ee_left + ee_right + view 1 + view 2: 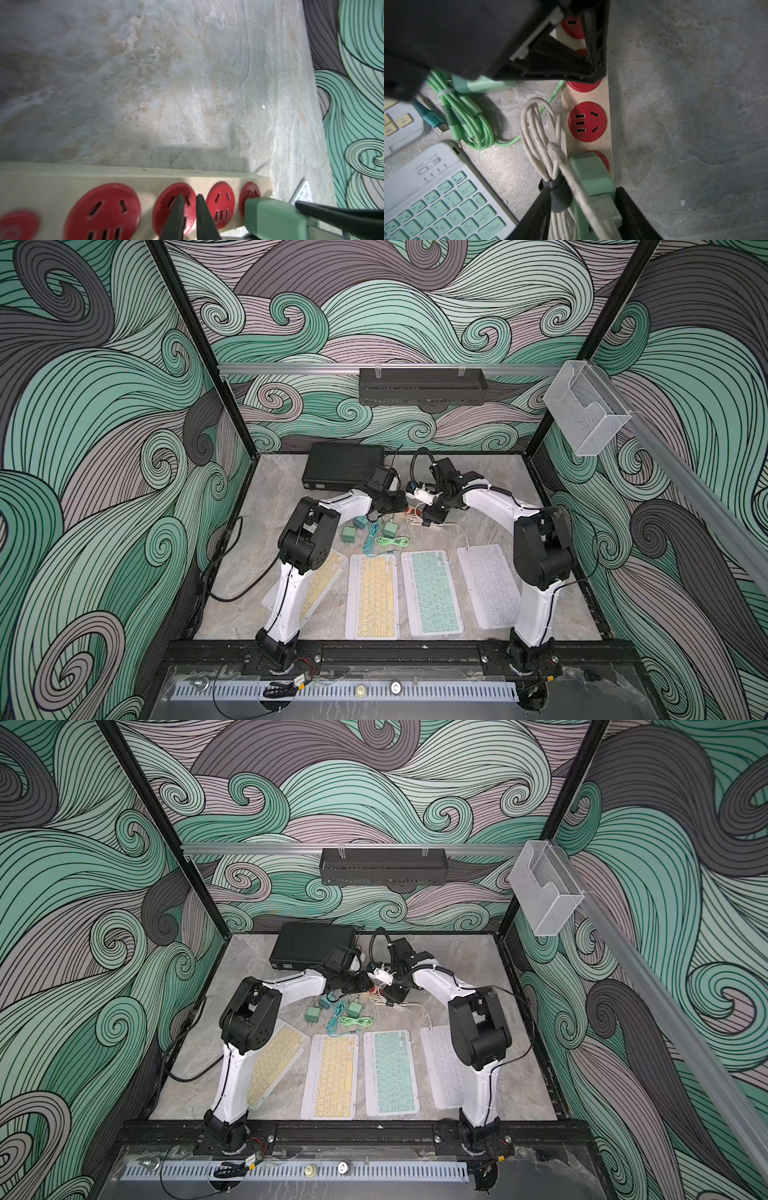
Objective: Unplug the wireless keyboard
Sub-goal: Remove the plug from the socket.
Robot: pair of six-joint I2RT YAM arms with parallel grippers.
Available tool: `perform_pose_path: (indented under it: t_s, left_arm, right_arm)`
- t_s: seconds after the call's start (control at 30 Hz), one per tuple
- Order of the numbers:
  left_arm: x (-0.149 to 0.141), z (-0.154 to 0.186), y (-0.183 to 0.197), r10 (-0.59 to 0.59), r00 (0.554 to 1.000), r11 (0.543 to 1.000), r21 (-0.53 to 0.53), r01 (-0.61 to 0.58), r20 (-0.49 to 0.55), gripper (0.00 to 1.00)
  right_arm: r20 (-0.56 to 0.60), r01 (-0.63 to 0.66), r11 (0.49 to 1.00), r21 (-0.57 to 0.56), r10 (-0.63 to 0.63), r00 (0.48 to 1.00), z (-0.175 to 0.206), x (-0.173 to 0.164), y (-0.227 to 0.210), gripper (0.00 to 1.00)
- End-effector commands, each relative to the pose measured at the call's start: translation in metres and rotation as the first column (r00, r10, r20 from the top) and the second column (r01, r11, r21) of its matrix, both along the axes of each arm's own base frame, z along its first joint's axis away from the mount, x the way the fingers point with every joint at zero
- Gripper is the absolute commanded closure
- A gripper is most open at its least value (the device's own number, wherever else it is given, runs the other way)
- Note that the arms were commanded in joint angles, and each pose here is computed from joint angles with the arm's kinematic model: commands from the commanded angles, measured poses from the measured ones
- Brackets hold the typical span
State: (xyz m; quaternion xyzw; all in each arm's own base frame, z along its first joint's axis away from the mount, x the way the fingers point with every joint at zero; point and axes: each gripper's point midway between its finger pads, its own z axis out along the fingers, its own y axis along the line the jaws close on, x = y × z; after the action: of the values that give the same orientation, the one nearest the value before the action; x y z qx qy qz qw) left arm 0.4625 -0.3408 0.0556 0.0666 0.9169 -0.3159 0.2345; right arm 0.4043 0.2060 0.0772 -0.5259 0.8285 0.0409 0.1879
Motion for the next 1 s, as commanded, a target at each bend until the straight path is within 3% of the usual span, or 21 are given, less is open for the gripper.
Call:
perform_pose_path:
  t_s: [0.0,0.23,0.47,0.63,0.8,0.97]
  left_arm:
    - [-0.001,-0.017,-0.002,0.001,0.999,0.999,-0.039,-0.002,-0.047,0.84]
    - [-0.008,-0.045,0.0,0.076,0.979,0.985,-0.14,-0.103,-0.187,0.85]
    - [-0.025,-0.075,0.009,0.164,0.922,0.951,-0.192,-0.242,-0.351,0.86]
    - [-0.023,-0.074,0.008,0.164,0.915,0.952,-0.185,-0.245,-0.369,0.86]
    - [-0.027,-0.087,0.012,0.187,0.894,0.949,-0.162,-0.272,-0.406,0.86]
    - [-0.028,-0.098,0.011,0.198,0.878,0.941,-0.165,-0.295,-0.436,0.86]
  right_arm:
    - [-0.043,-0.023,1.0,-0.016,0.023,0.999,-0.009,-0.006,-0.004,0.53]
    - [-0.075,-0.023,0.999,0.029,0.025,0.997,-0.012,-0.007,0.001,0.58]
    - [-0.101,-0.023,0.996,0.082,0.032,0.994,-0.011,-0.009,0.008,0.65]
    - [-0.125,-0.014,0.995,0.103,0.026,0.992,-0.011,-0.009,0.011,0.72]
    - [-0.121,0.007,0.999,0.042,-0.002,0.993,-0.02,-0.001,0.003,0.87]
    - [-0.03,0.027,0.995,-0.093,-0.03,0.999,-0.023,0.013,-0.013,1.0]
